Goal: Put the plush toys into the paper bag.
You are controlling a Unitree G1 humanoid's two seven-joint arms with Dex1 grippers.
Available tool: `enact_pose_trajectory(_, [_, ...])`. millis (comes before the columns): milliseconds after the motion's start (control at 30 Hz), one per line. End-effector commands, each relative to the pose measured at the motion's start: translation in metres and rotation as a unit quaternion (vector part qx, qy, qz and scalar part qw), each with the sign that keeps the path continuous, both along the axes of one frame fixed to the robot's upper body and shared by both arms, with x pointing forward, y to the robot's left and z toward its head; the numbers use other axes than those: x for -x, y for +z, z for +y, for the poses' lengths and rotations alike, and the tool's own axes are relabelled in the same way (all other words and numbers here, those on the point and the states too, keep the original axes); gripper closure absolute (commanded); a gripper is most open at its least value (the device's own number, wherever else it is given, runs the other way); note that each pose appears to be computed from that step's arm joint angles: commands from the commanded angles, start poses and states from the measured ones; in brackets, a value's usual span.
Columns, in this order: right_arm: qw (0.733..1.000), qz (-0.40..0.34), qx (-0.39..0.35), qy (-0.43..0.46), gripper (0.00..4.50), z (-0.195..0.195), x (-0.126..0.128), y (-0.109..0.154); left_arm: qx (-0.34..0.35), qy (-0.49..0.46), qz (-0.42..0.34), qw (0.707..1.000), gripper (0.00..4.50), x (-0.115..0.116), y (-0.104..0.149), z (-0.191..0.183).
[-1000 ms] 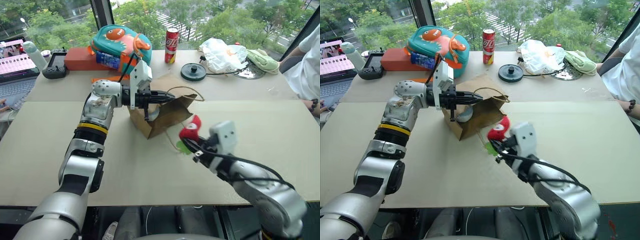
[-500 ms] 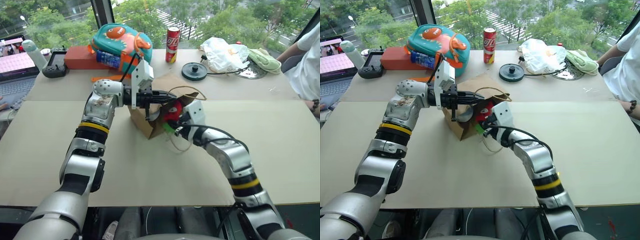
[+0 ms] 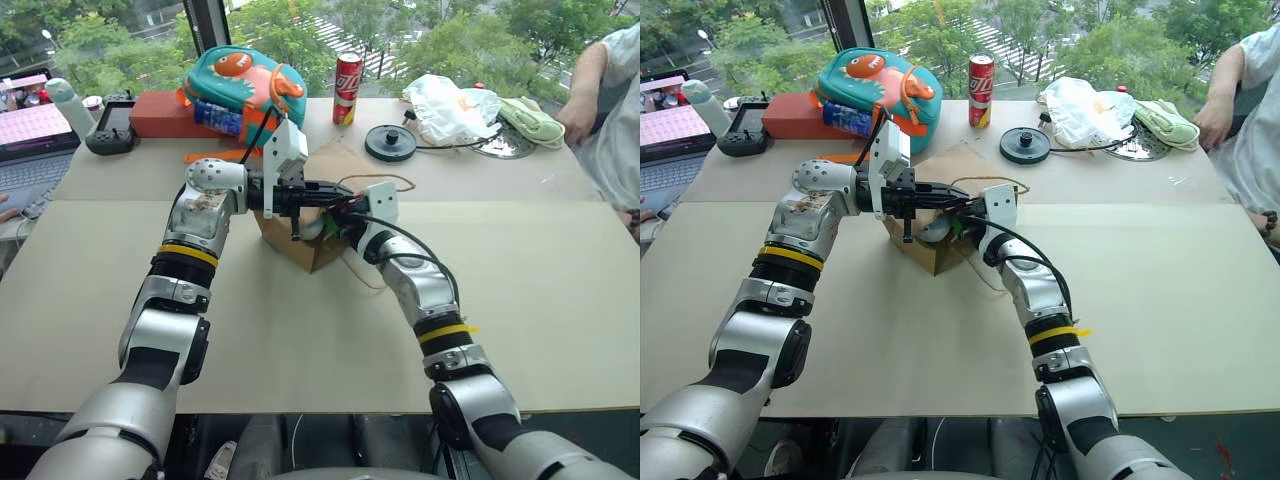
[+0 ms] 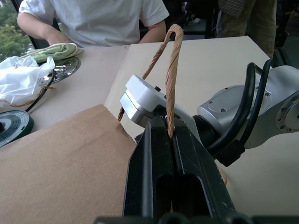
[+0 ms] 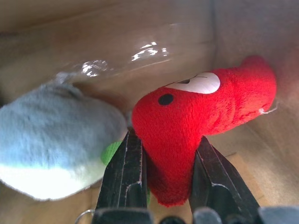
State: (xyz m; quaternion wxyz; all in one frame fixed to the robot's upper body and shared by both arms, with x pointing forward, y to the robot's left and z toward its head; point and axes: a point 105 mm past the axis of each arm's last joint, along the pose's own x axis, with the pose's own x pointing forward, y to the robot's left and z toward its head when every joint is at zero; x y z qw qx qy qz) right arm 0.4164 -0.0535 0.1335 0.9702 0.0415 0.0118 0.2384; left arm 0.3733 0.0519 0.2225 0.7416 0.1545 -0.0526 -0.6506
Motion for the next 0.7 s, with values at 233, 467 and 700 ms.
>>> enact_pose_trajectory(233, [0.998, -0.041, -0.040, 0.028, 0.28, 0.005, 0.010, 0.032, 0.004, -0.009, -0.026, 1.000, 4.50, 0.002, 0.015, -0.002])
enact_pose_trajectory(467, [0.998, -0.023, -0.010, 0.054, 0.02, -0.009, 0.039, 0.028, 0.006, -0.002, -0.027, 1.000, 4.50, 0.001, 0.014, -0.001])
enact_pose_trajectory(700, [0.996, 0.006, 0.023, 0.084, 0.02, -0.020, 0.078, 0.019, 0.010, 0.002, -0.024, 1.000, 4.50, 0.000, 0.012, 0.000])
